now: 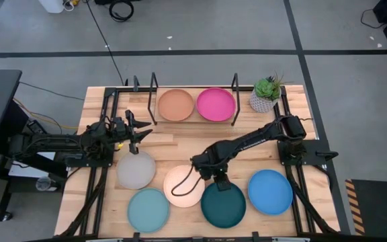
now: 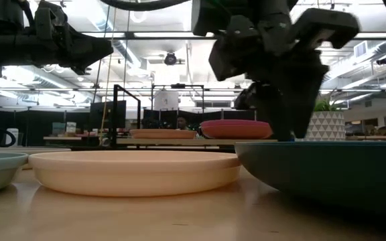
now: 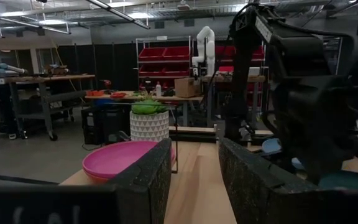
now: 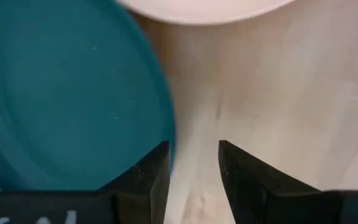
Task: Place and stack plates onto a shelf
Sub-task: Stack the dark green plate on top of the pink plate on the shelf
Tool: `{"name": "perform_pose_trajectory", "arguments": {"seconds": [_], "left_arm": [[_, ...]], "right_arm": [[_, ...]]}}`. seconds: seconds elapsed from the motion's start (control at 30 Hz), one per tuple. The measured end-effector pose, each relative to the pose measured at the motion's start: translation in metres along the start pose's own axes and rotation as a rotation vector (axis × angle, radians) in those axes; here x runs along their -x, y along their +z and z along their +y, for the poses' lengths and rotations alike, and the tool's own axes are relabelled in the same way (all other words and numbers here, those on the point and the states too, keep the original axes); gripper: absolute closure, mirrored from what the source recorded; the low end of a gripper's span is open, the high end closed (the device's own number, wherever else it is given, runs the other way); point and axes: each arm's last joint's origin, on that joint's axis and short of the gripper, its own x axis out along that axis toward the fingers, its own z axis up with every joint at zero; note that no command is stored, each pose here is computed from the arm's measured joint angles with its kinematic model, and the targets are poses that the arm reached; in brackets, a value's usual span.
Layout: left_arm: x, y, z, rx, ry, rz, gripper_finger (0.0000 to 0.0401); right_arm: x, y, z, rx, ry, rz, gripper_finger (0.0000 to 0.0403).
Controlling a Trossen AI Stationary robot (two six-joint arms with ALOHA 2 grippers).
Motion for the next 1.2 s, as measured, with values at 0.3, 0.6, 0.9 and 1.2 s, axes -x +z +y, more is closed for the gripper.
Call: {"name": "perform_pose_trajectory", "arguments": {"seconds": [0.3, 0.6, 0.9, 1.2], "left_arm": [[0.0, 0.0, 0.0, -0.002, 0.0, 0.001, 0.026], [0.0, 0.0, 0.0, -0.009, 0.0, 0.001, 0.026], [0.0, 0.0, 0.0, -0.01, 0.0, 0.001, 0.026], [0.0, 0.0, 0.0, -0.01, 0.0, 0.001, 0.026]], "right_arm": [[-0.013, -0.008, 0.001, -0.014, 0.034, 0.033, 0.0264], [-0.014, -0.009, -0.001, -0.008, 0.061, 0.036, 0.0339], [-0.012, -0.009, -0.006, -0.004, 0.058, 0.034, 0.0388], [-0.004, -0.008, -0.019, -0.003, 0.065, 0.035, 0.0395]]}}
